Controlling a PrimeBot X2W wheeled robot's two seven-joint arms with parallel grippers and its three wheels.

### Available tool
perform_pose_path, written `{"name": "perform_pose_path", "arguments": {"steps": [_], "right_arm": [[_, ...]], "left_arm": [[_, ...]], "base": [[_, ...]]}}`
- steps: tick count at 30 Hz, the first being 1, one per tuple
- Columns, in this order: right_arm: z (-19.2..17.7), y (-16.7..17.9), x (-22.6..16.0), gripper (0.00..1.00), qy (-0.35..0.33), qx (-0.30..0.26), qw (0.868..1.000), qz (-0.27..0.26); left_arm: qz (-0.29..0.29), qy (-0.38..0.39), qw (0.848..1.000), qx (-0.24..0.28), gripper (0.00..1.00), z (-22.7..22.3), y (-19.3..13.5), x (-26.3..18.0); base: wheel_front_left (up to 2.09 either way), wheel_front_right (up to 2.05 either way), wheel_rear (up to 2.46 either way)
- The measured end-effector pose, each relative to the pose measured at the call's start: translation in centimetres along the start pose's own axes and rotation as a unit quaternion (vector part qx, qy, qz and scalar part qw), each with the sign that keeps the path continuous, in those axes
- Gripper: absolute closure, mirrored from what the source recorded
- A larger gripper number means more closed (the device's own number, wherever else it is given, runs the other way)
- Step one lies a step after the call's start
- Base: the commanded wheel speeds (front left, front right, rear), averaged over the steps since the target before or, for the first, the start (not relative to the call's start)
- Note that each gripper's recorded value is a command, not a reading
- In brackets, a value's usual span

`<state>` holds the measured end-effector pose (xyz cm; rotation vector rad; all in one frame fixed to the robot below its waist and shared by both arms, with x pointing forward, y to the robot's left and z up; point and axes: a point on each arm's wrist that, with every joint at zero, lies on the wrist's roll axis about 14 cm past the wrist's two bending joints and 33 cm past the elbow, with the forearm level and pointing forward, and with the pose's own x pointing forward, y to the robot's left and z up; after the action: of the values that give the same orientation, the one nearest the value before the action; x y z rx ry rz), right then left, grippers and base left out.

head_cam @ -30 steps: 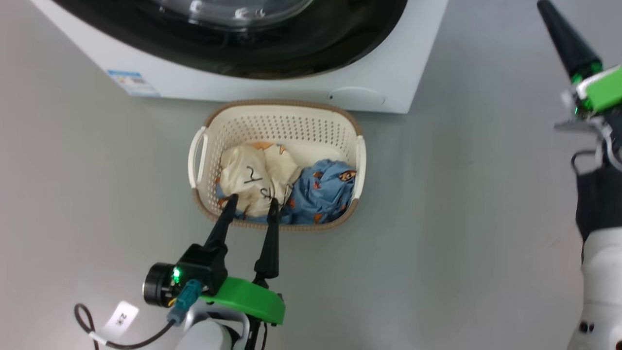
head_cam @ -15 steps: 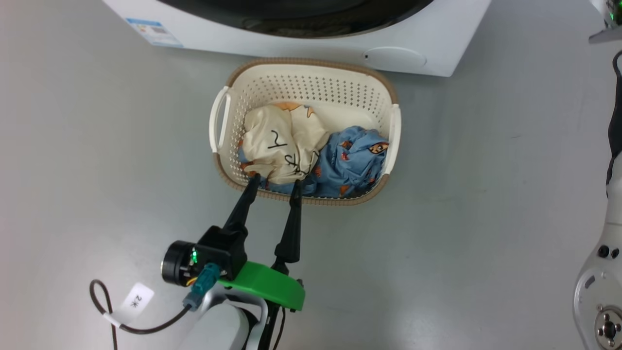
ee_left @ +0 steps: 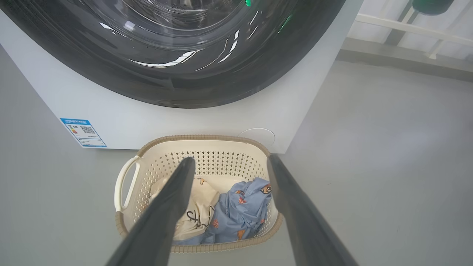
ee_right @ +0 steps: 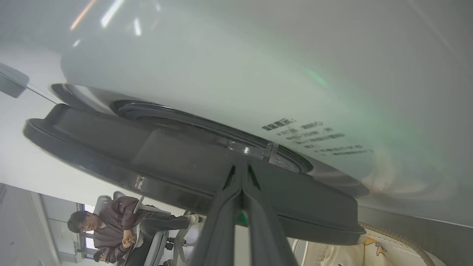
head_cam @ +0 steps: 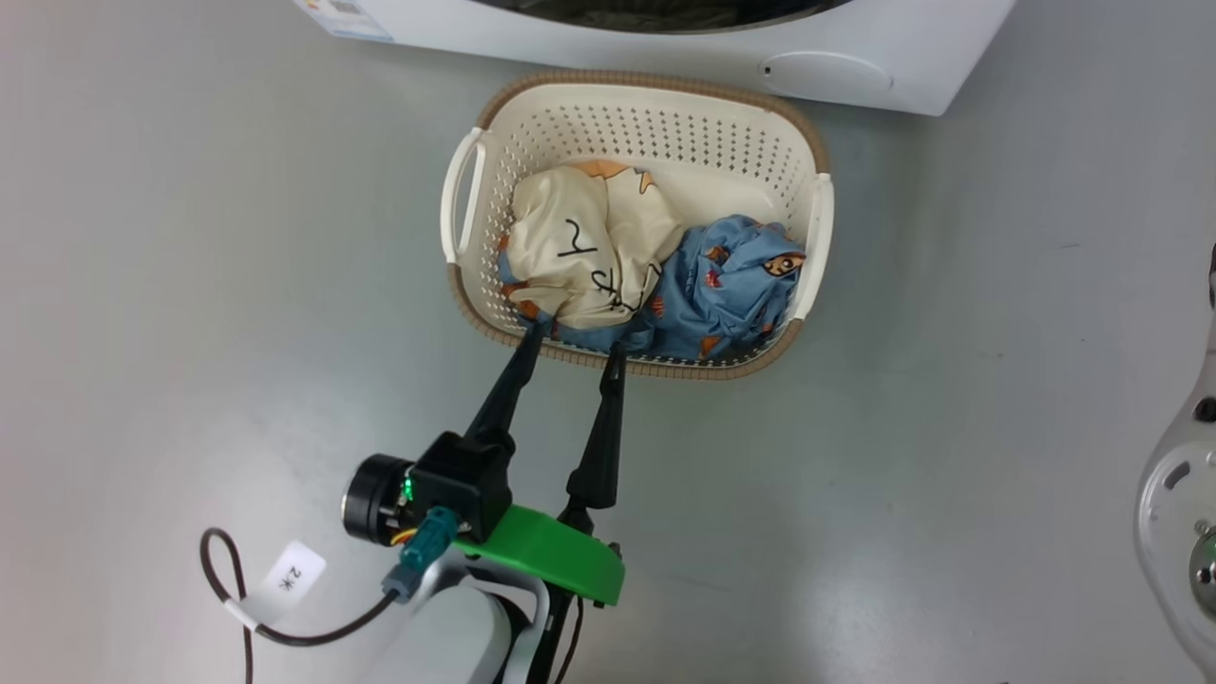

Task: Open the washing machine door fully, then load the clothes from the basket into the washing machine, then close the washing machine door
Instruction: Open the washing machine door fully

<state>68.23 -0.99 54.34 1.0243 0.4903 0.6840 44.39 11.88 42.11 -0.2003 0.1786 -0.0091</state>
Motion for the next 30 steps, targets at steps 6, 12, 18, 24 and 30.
{"name": "perform_pose_path", "arguments": {"steps": [6, 12, 18, 24, 30], "right_arm": [[0.0, -0.1, 1.3, 1.0, 0.005, 0.022, 1.0, 0.007], [-0.2, 0.0, 2.4, 1.0, 0.017, 0.057, 0.998, 0.018], [-0.7, -0.4, 2.9, 1.0, 0.038, 0.075, 0.996, 0.015], [-1.1, -1.0, 2.9, 1.0, 0.051, 0.079, 0.996, 0.006], [-1.3, -1.0, 2.7, 1.0, 0.056, 0.084, 0.995, 0.004]], "left_arm": [[0.004, 0.007, 1.0, -0.001, 0.0, -0.4, 0.2, -0.2], [0.008, 0.012, 1.0, 0.002, 0.0, -0.8, 0.4, -0.2], [0.008, 0.009, 1.0, 0.004, 0.0, -0.6, 0.5, 0.1], [0.007, 0.009, 1.0, 0.003, 0.0, -0.6, 0.5, 0.1], [0.005, 0.008, 1.0, 0.002, 0.0, -0.6, 0.3, 0.2]], "base": [[0.0, 0.0, 0.0], [0.0, 0.0, 0.0], [0.0, 0.0, 0.0], [0.0, 0.0, 0.0], [0.0, 0.0, 0.0]]}}
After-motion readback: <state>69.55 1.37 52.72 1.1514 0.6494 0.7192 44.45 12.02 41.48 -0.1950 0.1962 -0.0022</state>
